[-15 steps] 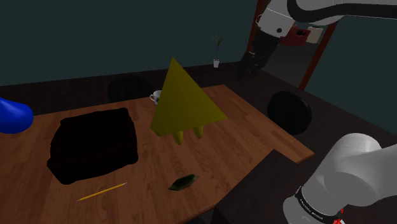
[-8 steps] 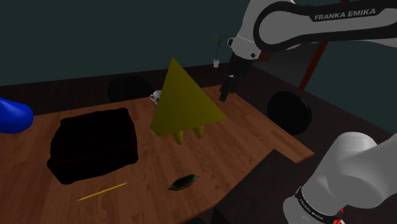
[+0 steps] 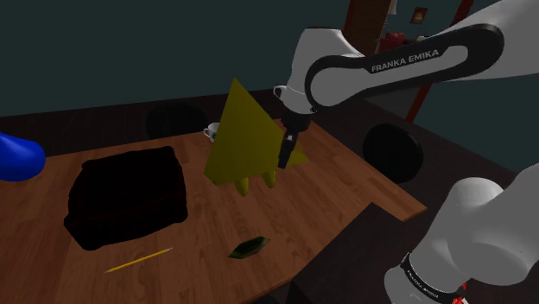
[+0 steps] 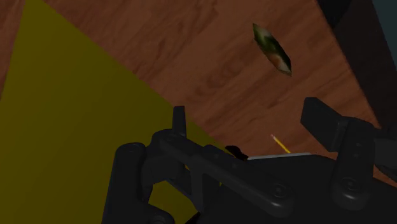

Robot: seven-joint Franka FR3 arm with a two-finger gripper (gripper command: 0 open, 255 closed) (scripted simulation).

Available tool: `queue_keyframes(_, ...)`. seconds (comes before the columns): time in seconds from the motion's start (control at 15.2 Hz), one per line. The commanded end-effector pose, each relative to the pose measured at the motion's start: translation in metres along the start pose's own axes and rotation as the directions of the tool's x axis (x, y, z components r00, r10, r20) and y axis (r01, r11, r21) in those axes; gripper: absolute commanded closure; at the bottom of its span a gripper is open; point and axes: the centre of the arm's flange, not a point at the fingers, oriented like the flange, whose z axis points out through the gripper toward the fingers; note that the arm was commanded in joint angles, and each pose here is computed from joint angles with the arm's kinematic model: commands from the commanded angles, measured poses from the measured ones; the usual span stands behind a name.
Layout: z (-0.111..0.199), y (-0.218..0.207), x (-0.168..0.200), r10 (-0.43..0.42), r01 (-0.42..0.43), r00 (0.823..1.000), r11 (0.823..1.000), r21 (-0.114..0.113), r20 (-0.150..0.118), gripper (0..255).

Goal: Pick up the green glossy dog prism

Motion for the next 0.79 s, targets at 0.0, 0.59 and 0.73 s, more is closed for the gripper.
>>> queue_keyframes(0.0,0.024,-0.011,0.01,-0.076,0.075,0.997,0.997,0.006,0.016,0)
queue_keyframes(0.59,0.128,-0.067,0.039,-0.391,0.389,0.916,0.92,0.044,0.085,0)
queue_keyframes(0.73,0.151,-0.08,0.041,-0.456,0.453,0.884,0.89,0.055,0.098,0)
